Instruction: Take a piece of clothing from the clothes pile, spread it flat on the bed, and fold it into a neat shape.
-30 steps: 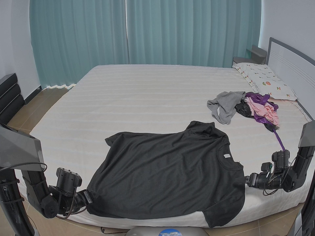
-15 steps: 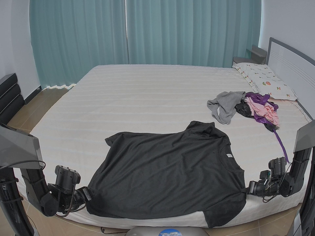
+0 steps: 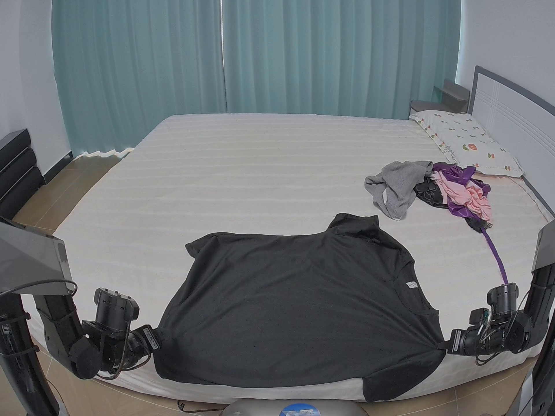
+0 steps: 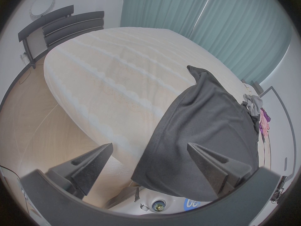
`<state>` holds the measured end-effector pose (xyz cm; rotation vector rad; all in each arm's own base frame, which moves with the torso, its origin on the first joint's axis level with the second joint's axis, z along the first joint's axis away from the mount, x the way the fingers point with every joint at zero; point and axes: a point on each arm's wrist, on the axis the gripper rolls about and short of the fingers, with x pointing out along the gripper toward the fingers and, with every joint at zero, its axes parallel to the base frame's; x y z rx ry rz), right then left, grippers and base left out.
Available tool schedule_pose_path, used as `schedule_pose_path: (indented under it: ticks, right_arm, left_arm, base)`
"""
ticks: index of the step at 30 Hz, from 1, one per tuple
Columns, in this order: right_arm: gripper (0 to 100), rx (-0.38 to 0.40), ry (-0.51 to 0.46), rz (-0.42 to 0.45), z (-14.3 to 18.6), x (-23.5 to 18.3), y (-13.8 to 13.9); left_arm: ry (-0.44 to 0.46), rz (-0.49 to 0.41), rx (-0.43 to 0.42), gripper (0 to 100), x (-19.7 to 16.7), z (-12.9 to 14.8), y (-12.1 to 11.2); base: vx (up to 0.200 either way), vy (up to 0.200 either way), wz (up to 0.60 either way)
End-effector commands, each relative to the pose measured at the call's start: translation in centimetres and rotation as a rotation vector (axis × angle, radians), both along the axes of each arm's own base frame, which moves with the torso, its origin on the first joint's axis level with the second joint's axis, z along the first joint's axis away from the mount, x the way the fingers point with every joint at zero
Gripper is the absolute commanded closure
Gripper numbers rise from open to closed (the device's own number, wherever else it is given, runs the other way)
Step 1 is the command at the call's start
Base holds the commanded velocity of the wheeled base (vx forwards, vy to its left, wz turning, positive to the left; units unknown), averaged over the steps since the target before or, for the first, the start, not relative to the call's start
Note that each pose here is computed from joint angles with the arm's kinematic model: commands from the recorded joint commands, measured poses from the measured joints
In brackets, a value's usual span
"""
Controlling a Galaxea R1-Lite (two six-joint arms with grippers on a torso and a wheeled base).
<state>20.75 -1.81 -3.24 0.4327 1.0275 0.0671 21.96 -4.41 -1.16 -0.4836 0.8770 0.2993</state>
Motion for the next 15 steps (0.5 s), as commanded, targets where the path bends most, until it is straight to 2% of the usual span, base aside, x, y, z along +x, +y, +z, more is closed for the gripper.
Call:
schedule_pose_path:
  ticks: [1,4,5,11,15]
  right_arm:
    - [100,-0.021,0.006,-0.006,0.1,-0.5,-0.2]
    - [100,-0.029,0.021,-0.001,0.0,-0.8,-0.1]
    - [0,-0.035,0.024,0.012,-0.1,-1.0,-0.1]
    - [0,-0.027,-0.021,0.008,0.4,-0.4,-0.2]
    - [0,-0.007,-0.088,-0.031,0.9,0.3,-0.3]
  left_arm:
    - [-0.008,0.001,-0.002,0,0.0,0.2,0.0]
    - [-0.016,0.000,-0.004,0,0.1,0.3,0.0]
    - [-0.020,0.000,-0.005,0,0.1,0.4,0.0]
    - [-0.038,0.000,-0.009,0,0.4,0.6,-0.1]
    - [-0.071,0.025,-0.037,0,0.8,1.2,-0.2]
  base:
    - [0.000,0.000,0.00]
    - [0.000,0.000,0.00]
    - [0.000,0.000,0.00]
    - [0.000,0.000,0.00]
    - [0.000,0.000,0.00]
